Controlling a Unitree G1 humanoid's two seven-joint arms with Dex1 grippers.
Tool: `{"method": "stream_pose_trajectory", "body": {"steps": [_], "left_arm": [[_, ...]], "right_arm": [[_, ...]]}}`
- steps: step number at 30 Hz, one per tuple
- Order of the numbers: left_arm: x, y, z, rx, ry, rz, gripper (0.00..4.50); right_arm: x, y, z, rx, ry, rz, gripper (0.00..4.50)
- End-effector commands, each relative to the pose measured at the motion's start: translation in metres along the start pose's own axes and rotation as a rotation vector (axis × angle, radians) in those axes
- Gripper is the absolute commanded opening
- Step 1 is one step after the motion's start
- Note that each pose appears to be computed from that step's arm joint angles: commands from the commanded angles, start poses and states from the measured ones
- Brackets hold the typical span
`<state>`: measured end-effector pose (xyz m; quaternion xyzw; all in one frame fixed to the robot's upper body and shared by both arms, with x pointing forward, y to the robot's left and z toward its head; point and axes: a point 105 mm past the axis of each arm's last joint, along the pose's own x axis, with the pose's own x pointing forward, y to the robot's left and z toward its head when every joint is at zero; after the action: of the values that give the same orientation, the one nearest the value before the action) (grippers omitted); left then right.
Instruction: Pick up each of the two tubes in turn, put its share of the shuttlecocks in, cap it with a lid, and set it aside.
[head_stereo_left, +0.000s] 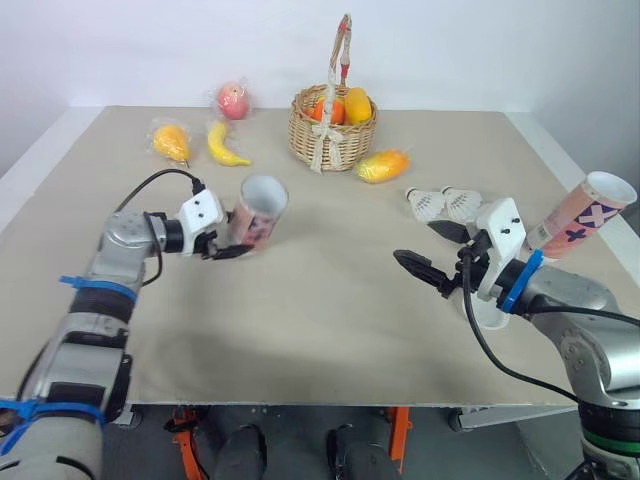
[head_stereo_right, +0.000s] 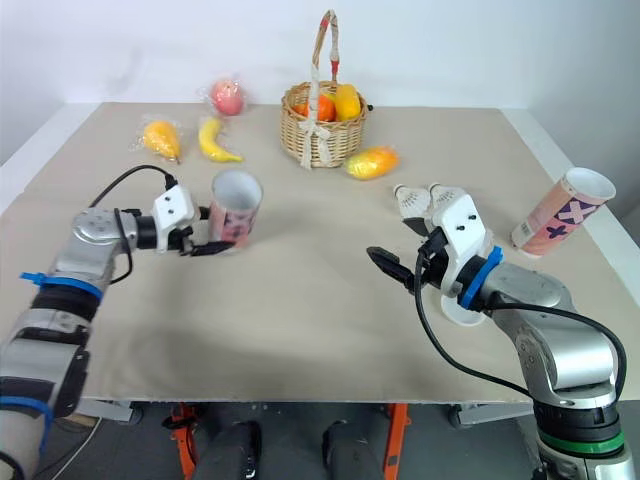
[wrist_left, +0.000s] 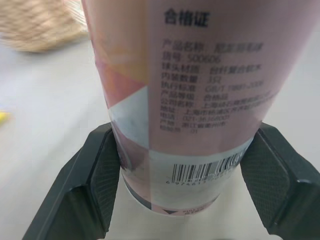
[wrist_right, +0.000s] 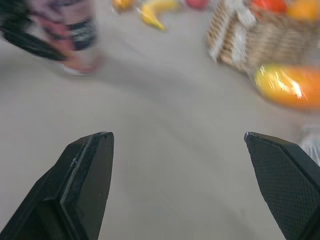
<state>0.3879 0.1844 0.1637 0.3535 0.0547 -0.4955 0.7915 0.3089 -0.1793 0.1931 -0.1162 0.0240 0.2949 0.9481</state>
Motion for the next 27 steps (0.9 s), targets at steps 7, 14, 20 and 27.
{"method": "stream_pose_trajectory", "body": {"steps": [7,14,20,27], "left_arm": [[-0.008,-0.018,0.030,0.119,-0.005,-0.147,3.30],[0.001,-0.034,0.046,0.080,-0.060,-0.203,3.30],[0.002,-0.041,0.043,0.067,-0.032,-0.243,3.30],[0.002,-0.051,0.041,0.048,-0.001,-0.299,3.30]], "right_arm": [[0.015,-0.002,-0.015,0.037,0.063,-0.257,4.50],[0.052,-0.022,-0.034,0.022,0.119,-0.408,4.50],[0.077,-0.053,-0.037,0.026,0.118,-0.508,4.50],[0.107,-0.076,-0.036,0.045,0.105,-0.522,4.50]]}}
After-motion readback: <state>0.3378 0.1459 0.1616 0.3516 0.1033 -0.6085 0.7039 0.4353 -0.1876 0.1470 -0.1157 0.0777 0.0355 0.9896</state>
